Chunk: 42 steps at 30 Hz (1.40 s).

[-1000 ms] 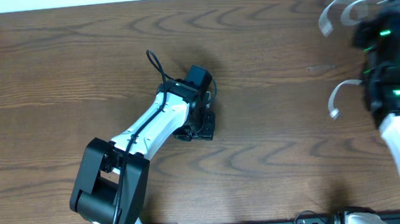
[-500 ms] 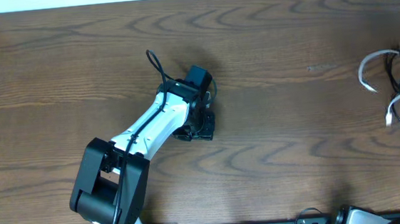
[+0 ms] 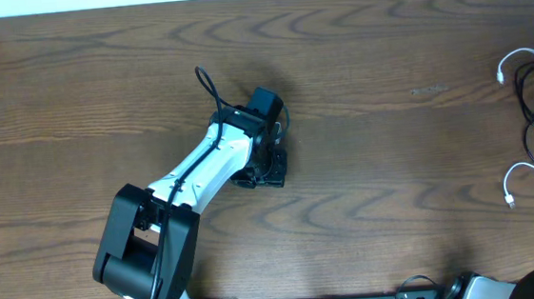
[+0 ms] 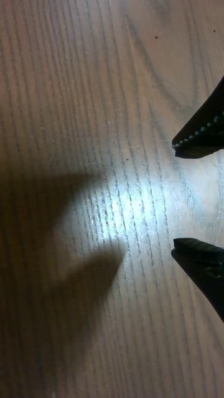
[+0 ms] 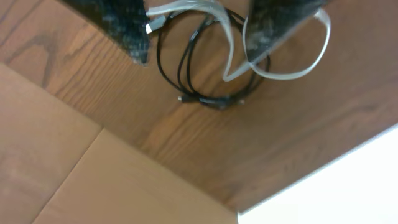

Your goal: Untangle cables

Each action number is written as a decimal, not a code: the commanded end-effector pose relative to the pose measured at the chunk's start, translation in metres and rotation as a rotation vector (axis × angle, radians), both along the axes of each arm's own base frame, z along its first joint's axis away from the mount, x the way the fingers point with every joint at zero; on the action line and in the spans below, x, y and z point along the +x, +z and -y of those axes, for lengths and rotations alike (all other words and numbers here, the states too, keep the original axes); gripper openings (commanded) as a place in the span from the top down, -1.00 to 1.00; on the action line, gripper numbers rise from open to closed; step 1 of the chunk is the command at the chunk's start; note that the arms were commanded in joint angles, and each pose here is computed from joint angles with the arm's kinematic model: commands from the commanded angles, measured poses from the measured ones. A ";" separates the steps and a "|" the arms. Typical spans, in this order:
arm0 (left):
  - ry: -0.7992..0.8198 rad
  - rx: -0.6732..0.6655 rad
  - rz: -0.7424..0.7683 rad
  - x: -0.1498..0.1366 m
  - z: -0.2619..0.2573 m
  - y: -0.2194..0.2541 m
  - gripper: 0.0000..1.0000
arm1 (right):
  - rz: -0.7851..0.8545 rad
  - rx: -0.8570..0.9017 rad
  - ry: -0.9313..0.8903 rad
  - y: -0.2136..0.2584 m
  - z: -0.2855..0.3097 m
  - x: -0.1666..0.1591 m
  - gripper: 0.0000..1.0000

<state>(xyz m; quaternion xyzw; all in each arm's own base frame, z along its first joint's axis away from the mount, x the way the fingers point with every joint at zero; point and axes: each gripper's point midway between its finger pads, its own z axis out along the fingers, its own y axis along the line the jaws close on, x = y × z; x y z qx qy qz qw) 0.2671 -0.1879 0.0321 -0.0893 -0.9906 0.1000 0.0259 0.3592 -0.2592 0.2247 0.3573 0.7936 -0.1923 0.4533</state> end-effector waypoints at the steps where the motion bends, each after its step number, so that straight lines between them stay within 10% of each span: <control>1: 0.006 0.009 0.003 0.000 -0.002 0.000 0.04 | -0.010 0.063 0.052 -0.016 -0.007 0.007 -0.14; 14: 0.006 0.009 0.005 0.001 -0.002 0.000 0.03 | -0.016 0.515 0.503 -0.054 -0.117 0.021 -0.98; 29: 0.365 0.112 0.098 0.064 -0.087 0.021 -0.07 | -0.435 0.458 0.766 -0.123 -0.250 0.009 -0.98; 34: 0.481 0.130 -0.025 0.046 -0.127 0.020 -0.68 | -0.600 0.445 0.811 -0.155 -0.281 -0.006 -0.99; 42: 0.543 0.208 -0.257 -0.007 -0.156 0.028 -0.75 | -0.769 0.509 0.795 -0.173 -0.287 -0.042 -0.99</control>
